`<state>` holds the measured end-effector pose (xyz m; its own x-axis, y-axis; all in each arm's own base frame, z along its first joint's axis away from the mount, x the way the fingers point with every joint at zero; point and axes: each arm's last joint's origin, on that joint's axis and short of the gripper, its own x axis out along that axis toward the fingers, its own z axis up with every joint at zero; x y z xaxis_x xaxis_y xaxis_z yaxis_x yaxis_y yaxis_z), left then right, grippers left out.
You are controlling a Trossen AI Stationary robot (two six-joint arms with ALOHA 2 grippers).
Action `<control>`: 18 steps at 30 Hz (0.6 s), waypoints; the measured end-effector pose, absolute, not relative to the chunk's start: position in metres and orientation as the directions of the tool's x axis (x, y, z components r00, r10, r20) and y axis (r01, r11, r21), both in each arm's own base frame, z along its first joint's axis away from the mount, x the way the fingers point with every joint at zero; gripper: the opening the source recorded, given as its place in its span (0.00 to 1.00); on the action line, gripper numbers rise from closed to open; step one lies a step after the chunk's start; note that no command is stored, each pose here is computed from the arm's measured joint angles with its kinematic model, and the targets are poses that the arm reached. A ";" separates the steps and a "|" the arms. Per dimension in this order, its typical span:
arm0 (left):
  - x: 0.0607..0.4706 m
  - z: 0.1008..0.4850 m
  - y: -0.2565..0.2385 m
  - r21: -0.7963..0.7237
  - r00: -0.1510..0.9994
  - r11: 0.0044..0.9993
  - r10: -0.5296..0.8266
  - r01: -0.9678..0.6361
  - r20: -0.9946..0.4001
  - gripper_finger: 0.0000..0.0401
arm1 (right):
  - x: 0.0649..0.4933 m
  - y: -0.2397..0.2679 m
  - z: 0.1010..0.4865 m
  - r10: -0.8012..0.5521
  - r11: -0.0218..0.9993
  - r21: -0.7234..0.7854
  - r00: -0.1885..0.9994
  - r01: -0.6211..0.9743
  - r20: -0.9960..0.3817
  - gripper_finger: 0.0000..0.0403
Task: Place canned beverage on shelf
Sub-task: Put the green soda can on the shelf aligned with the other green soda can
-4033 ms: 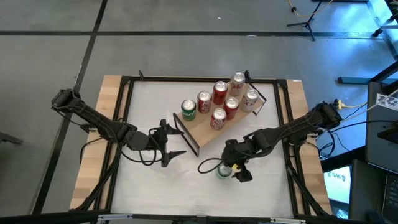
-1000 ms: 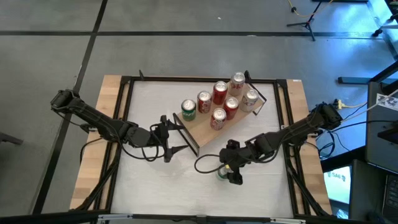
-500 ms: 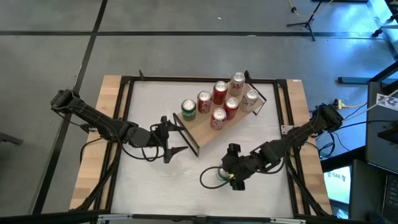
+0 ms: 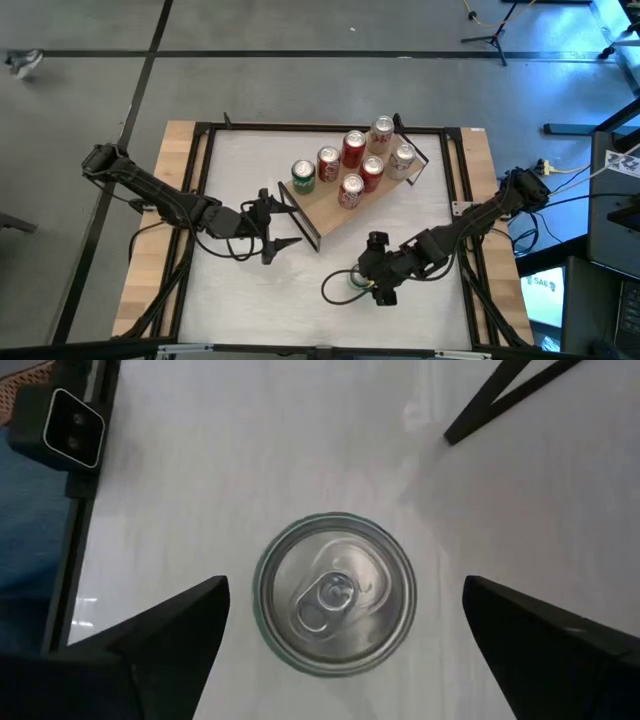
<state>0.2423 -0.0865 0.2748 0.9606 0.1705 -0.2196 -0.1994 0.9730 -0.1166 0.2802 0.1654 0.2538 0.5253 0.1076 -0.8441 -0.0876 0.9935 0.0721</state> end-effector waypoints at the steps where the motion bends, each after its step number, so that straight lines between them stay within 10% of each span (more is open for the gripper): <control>1: 0.242 0.275 -0.087 -0.117 0.961 0.973 0.171 -0.199 -0.219 0.92 | 0.280 0.165 0.254 0.107 0.994 0.072 0.525 -0.088 -0.844 0.98; 18: 0.242 0.275 -0.086 -0.113 0.960 0.973 0.172 -0.200 -0.220 0.92 | 0.291 0.169 0.242 0.123 0.991 0.079 0.524 -0.107 -0.843 0.98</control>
